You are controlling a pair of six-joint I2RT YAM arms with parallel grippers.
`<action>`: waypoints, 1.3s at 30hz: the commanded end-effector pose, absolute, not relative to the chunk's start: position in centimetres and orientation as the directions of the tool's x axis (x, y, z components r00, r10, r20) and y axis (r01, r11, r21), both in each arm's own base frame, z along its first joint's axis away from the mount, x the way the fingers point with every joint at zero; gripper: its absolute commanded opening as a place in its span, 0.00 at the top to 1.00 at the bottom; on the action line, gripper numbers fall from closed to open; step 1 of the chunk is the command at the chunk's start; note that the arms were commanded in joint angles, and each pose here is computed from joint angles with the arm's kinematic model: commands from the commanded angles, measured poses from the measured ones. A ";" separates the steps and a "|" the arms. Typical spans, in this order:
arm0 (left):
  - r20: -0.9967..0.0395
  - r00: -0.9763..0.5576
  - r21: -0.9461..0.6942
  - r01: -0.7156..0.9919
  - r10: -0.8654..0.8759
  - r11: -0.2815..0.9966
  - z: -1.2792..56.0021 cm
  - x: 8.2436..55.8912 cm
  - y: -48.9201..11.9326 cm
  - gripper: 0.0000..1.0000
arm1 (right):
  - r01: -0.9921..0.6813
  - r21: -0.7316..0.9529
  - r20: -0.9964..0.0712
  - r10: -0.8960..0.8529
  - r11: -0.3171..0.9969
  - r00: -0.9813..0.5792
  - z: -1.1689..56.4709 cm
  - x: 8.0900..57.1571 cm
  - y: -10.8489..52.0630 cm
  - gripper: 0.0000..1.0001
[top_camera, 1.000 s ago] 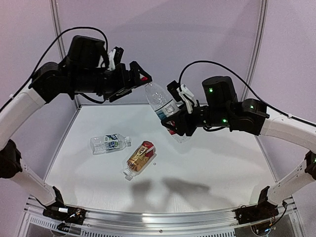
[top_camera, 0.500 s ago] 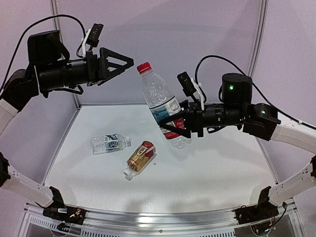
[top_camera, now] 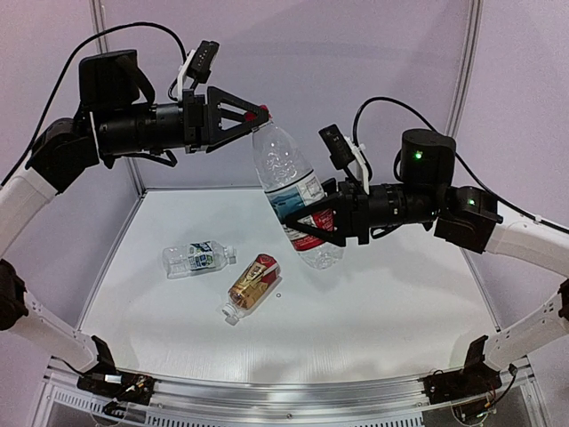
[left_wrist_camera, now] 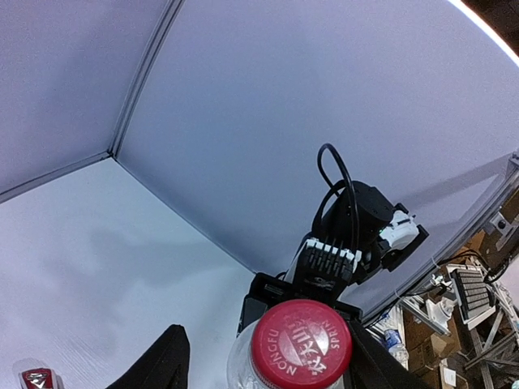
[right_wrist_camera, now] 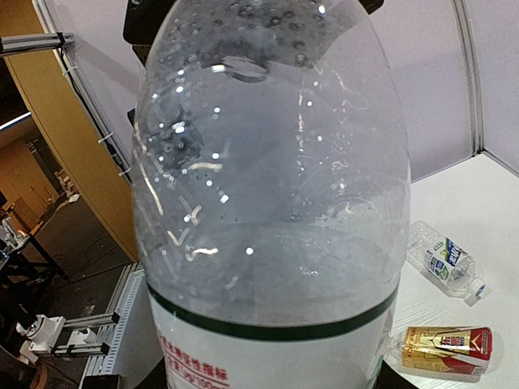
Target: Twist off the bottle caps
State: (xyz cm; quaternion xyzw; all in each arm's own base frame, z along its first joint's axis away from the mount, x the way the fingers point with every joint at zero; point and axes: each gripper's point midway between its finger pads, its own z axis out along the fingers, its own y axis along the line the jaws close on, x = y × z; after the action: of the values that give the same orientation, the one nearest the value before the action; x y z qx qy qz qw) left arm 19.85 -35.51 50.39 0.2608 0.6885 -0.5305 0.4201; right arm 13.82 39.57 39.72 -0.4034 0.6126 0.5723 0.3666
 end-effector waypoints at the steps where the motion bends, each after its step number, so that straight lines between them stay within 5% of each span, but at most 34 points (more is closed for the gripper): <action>1: -0.865 -0.490 -0.501 0.830 -0.107 0.246 52.2 19.1 -35.8 0.41 | -0.910 0.414 -0.908 -0.079 -0.011 -0.412 39.6 13.4 39.9 0.47; 21: -0.855 -0.513 -0.514 0.824 -0.072 0.238 51.5 19.2 -36.5 0.57 | -0.907 0.420 -0.904 -0.106 -0.037 -0.414 39.2 13.4 40.8 0.48; 29: -0.848 -0.525 -0.524 0.806 -0.076 0.273 51.1 19.7 -36.1 0.93 | -0.905 0.424 -0.901 -0.113 -0.021 -0.419 38.8 13.9 41.2 0.49; 34: -0.787 -0.610 -0.580 0.686 -0.086 0.439 47.7 22.2 -35.3 0.93 | -0.897 0.381 -0.914 -0.054 0.224 -0.401 38.1 18.3 41.0 0.49; 39: -0.628 -0.739 -0.649 0.328 -0.242 0.686 43.1 25.6 -33.2 0.94 | -0.787 0.276 -0.918 -0.091 0.552 -0.386 34.8 24.2 40.0 0.53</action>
State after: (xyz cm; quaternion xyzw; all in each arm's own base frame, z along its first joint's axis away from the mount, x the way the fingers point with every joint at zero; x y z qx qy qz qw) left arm 23.57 -34.94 48.81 0.1606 0.7515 -0.4861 0.4161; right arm 17.05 41.49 36.94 -0.3847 0.6623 0.5108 0.3904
